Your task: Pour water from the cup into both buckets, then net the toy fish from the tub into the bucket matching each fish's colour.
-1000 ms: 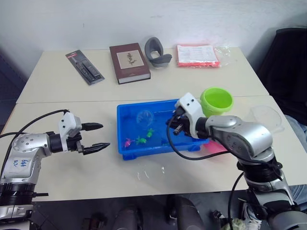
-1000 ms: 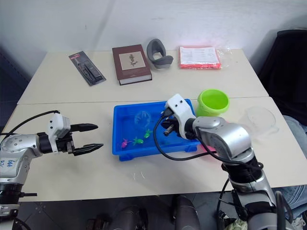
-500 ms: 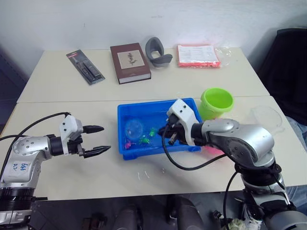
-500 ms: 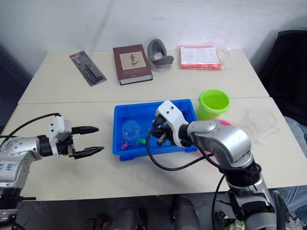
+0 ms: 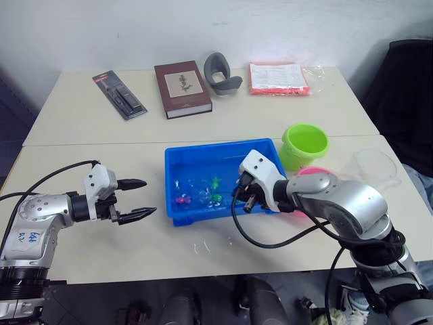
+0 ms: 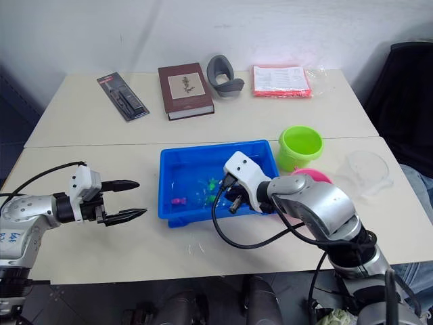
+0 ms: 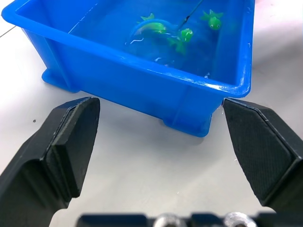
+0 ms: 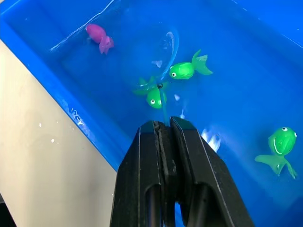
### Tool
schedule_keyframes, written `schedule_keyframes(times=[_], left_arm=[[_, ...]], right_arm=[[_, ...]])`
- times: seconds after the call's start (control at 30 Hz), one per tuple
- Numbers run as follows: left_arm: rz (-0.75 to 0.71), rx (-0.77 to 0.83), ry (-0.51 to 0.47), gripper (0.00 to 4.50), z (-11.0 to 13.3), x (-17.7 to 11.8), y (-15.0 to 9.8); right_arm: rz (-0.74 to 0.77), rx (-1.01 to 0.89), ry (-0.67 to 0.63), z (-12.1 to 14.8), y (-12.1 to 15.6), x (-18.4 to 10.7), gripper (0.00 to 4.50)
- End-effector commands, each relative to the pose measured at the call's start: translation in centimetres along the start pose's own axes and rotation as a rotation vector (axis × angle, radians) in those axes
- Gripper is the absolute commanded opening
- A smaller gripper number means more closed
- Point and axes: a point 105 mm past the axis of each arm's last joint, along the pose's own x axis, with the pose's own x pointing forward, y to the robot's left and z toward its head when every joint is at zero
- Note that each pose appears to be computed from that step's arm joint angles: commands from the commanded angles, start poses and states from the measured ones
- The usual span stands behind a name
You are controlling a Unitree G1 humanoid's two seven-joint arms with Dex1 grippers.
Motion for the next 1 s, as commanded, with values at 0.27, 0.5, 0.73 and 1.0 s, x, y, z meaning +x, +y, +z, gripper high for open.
schedule_keyframes(times=[0.27,0.5,0.73,1.0], left_arm=[[0.013,0.036,-0.03,4.44,1.2,-0.5,0.1],[0.017,0.038,-0.04,4.44,1.2,-0.4,0.1],[-0.059,0.03,-0.132,4.44,3.5,0.8,-1.1],[-0.15,0.053,-0.233,4.44,6.4,2.9,-2.0]], right_arm=[[0.137,0.045,-0.086,2.2,1.7,1.0,0.0],[0.208,0.193,-0.166,2.5,1.6,-0.6,0.0],[0.21,0.263,-0.227,1.5,1.1,-3.7,0.0],[0.092,0.282,-0.313,-2.7,0.4,-8.9,0.0]])
